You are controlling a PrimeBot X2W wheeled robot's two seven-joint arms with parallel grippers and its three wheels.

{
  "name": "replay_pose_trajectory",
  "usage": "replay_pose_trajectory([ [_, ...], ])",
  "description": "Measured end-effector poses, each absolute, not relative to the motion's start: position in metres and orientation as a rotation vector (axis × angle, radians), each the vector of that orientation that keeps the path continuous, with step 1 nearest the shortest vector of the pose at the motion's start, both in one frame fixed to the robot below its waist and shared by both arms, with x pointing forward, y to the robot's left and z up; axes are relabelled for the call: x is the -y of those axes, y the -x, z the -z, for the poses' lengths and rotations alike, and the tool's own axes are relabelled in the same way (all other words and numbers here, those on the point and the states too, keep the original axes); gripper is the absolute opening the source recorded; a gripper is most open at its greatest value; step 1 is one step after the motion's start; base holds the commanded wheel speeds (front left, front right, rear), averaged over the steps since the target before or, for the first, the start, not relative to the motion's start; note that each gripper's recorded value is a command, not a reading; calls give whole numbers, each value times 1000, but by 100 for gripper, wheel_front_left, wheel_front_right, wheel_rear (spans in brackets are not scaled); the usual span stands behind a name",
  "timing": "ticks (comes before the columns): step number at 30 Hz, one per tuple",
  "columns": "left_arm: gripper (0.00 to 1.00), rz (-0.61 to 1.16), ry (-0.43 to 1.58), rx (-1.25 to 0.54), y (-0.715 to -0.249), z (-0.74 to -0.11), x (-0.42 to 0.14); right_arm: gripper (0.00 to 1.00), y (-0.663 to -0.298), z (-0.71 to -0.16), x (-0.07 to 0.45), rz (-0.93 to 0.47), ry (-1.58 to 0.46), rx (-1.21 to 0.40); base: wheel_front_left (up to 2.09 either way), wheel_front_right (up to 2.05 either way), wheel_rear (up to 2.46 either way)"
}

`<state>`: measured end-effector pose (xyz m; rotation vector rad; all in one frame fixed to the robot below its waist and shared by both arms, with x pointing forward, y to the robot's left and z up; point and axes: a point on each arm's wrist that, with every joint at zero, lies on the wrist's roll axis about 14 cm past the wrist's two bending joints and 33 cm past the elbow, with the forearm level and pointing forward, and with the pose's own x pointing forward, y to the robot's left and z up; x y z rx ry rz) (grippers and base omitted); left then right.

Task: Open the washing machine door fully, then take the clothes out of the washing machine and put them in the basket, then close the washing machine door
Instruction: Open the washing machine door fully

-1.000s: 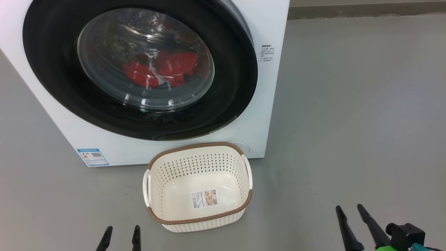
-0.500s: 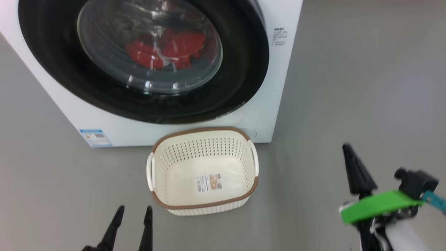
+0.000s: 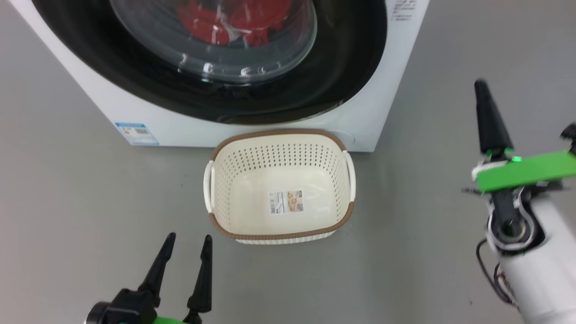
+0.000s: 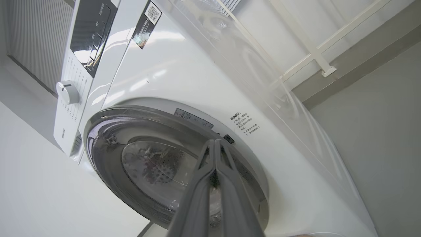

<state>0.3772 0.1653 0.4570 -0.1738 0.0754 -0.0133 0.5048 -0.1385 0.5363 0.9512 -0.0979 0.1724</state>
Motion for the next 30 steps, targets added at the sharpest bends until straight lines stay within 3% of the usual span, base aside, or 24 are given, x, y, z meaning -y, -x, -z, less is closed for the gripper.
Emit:
replay_pose_trajectory([
  [7,100,14,169,-85,-389,-452,-166,0,-543,-553,135,-215,-1158,93,0,0,0],
  [30,100,-12,181,-147,-410,-427,-172,0,-622,-568,69,-560,-1359,-204,0,0,0],
])
